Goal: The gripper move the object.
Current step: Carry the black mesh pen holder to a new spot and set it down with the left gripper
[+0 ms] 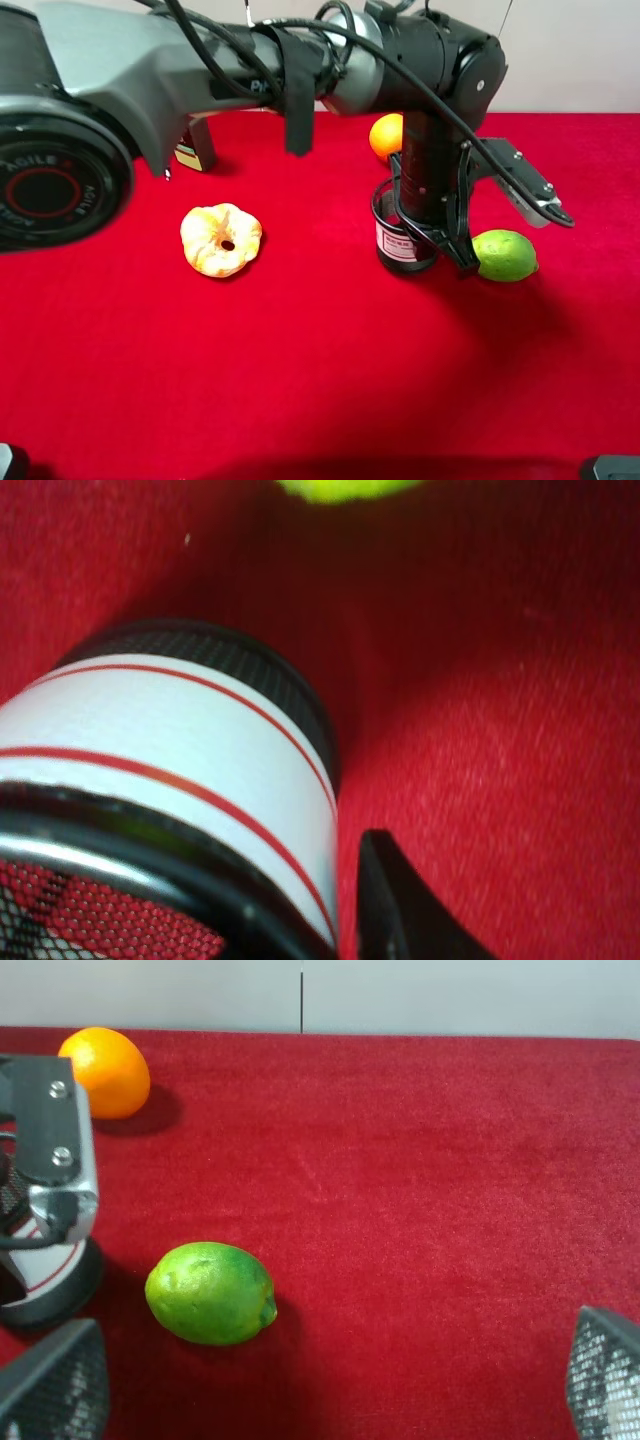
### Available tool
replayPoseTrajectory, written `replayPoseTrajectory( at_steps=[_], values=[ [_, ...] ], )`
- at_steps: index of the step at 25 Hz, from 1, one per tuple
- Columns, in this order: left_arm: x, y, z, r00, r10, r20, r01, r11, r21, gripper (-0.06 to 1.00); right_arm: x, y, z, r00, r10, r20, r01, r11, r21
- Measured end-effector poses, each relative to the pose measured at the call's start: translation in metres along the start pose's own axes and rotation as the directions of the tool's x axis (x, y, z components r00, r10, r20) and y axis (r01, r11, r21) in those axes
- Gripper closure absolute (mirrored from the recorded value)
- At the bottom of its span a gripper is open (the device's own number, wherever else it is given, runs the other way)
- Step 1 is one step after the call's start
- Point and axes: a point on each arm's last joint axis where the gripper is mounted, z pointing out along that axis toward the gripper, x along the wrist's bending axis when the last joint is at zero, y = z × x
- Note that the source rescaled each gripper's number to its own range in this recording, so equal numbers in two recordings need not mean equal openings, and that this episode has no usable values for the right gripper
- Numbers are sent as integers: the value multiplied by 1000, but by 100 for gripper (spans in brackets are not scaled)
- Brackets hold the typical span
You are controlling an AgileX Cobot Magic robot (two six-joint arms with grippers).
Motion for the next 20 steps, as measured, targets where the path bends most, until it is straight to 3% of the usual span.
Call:
replayPoseTrajectory(
  at_steps=[7, 16, 20],
  values=[
    [-6, 3, 10, 1000, 18, 1, -18, 1000, 1, 90, 0, 0, 0, 1000, 0, 0, 0, 1000, 0],
    [-5, 4, 6, 999, 27, -16, -27, 1000, 2, 42, 0, 0, 0, 1000, 0, 0, 0, 1000, 0],
    [-3, 9, -8, 999, 34, -29, -34, 999, -9, 39, 0, 0, 0, 1000, 0, 0, 0, 1000, 0]
  ],
)
